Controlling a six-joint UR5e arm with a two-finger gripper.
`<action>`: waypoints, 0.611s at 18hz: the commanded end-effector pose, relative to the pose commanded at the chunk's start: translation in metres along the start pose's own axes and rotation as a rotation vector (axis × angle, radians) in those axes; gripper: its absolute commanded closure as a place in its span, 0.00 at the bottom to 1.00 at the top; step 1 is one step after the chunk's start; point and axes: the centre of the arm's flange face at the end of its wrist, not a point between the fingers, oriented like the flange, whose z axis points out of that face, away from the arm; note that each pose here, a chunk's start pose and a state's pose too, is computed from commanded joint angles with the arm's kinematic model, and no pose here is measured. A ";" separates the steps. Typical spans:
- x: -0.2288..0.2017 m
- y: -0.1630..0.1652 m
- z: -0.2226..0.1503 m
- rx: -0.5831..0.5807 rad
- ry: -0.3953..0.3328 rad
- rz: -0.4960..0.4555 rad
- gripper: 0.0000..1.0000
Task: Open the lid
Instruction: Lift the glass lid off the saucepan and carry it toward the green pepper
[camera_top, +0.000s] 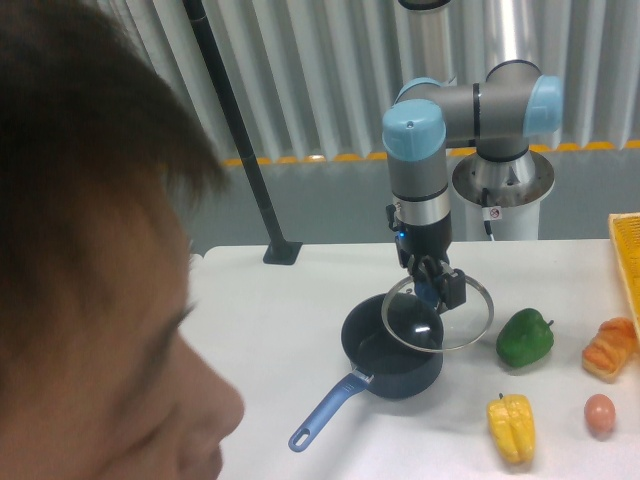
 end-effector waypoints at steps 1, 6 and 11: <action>-0.002 0.003 0.000 -0.003 0.004 0.010 0.63; -0.014 0.022 -0.008 -0.002 -0.007 0.011 0.63; -0.017 0.035 -0.012 -0.013 0.010 0.024 0.63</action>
